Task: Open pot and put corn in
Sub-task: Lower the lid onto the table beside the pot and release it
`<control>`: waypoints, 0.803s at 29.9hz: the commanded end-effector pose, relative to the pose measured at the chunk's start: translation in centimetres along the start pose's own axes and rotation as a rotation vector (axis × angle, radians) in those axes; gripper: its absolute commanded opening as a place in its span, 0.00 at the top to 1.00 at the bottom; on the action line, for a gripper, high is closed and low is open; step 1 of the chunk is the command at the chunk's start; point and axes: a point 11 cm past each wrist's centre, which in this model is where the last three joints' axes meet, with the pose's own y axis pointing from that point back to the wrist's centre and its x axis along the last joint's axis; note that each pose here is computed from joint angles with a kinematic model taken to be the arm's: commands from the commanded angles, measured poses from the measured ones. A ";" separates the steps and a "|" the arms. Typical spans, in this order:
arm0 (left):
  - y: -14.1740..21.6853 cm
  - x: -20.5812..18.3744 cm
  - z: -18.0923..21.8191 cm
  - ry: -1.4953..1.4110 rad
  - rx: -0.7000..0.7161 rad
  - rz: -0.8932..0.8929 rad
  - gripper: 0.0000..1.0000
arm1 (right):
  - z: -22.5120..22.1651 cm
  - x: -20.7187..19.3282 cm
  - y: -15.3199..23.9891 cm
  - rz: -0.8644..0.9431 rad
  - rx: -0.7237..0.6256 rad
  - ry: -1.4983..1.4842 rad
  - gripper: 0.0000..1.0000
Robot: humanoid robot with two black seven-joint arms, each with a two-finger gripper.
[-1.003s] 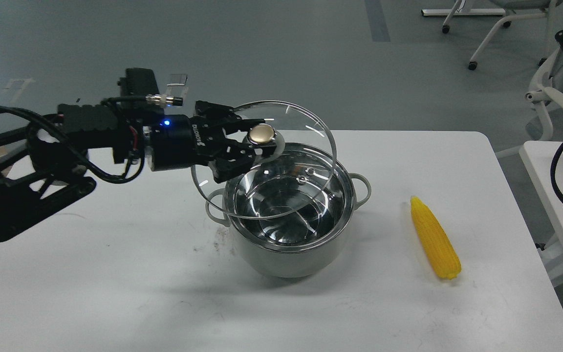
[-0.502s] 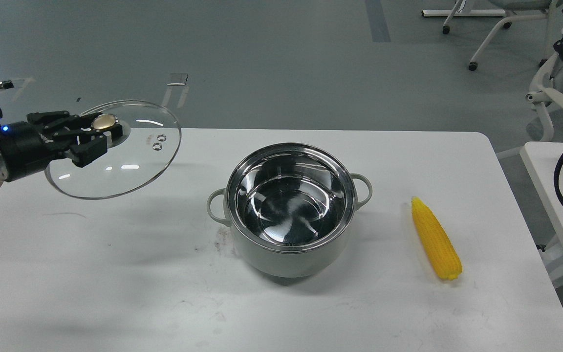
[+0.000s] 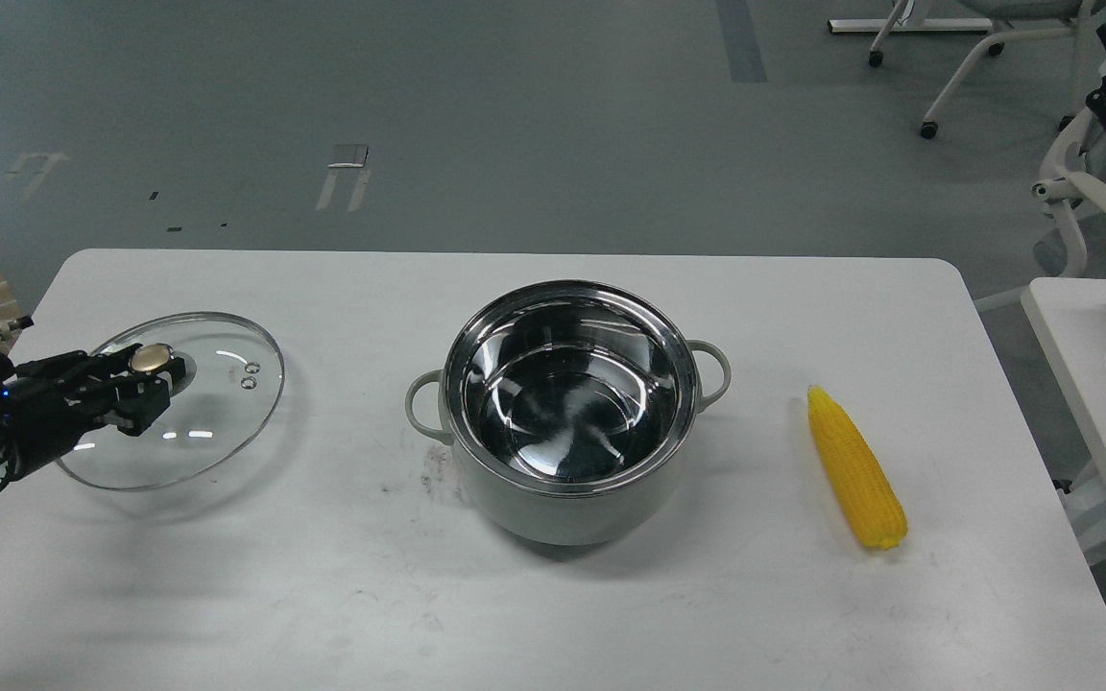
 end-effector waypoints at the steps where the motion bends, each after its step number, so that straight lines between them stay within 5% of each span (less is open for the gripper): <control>1: -0.1 -1.3 -0.1 -0.008 0.007 -0.013 0.69 | 0.3 0.0 0.1 0.000 -0.005 -0.001 0.00; 7: -0.3 -1.8 -0.4 0.008 0.027 -0.012 0.65 | 1.0 0.0 0.8 -0.003 -0.023 0.003 0.00; 13: -0.4 -1.7 -0.3 0.009 0.025 -0.009 0.32 | 0.8 0.3 1.2 -0.001 -0.029 0.020 0.00; 24: -1.4 2.2 -0.6 0.053 0.037 0.101 0.07 | 1.4 2.1 3.3 0.028 -0.137 0.178 0.00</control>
